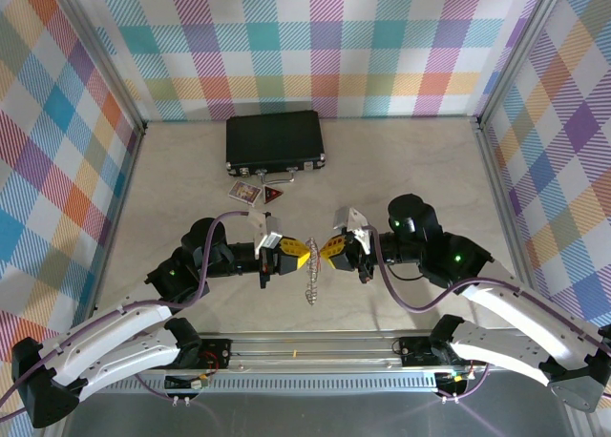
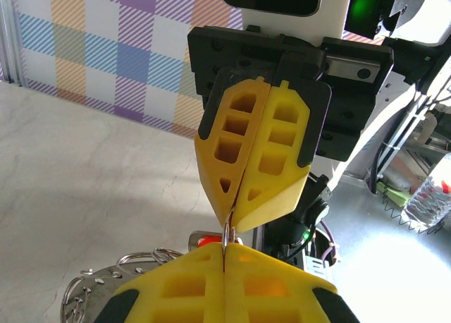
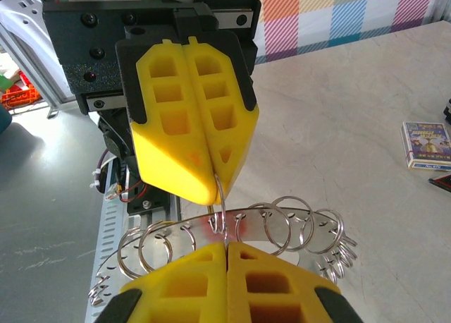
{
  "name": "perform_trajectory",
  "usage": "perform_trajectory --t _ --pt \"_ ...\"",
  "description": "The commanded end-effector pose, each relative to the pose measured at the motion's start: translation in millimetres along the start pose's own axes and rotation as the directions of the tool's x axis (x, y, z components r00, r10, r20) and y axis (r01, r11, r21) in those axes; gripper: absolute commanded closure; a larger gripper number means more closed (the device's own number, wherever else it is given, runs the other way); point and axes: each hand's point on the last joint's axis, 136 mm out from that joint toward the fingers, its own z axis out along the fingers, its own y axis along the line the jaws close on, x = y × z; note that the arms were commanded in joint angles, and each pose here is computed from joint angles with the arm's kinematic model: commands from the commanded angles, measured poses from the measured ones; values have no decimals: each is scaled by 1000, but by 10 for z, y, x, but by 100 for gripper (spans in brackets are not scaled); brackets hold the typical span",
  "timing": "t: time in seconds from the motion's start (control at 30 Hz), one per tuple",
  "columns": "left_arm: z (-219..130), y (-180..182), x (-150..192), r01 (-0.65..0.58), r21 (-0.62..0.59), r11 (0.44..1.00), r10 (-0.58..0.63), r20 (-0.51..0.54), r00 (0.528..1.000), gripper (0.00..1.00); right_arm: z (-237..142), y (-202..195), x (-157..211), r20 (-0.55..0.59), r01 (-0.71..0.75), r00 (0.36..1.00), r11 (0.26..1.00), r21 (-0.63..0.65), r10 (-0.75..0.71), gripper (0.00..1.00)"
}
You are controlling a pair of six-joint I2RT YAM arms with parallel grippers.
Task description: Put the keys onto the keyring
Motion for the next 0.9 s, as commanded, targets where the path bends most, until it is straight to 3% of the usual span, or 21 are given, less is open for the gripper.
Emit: perform_trajectory --t 0.0,0.87 --pt "-24 -43 -137 -35 4 999 35 54 998 100 -50 82 -102 22 36 999 999 -17 -35 100" --pt "-30 -29 -107 -43 -5 999 43 46 998 100 -36 72 -99 12 51 999 999 -2 -51 100"
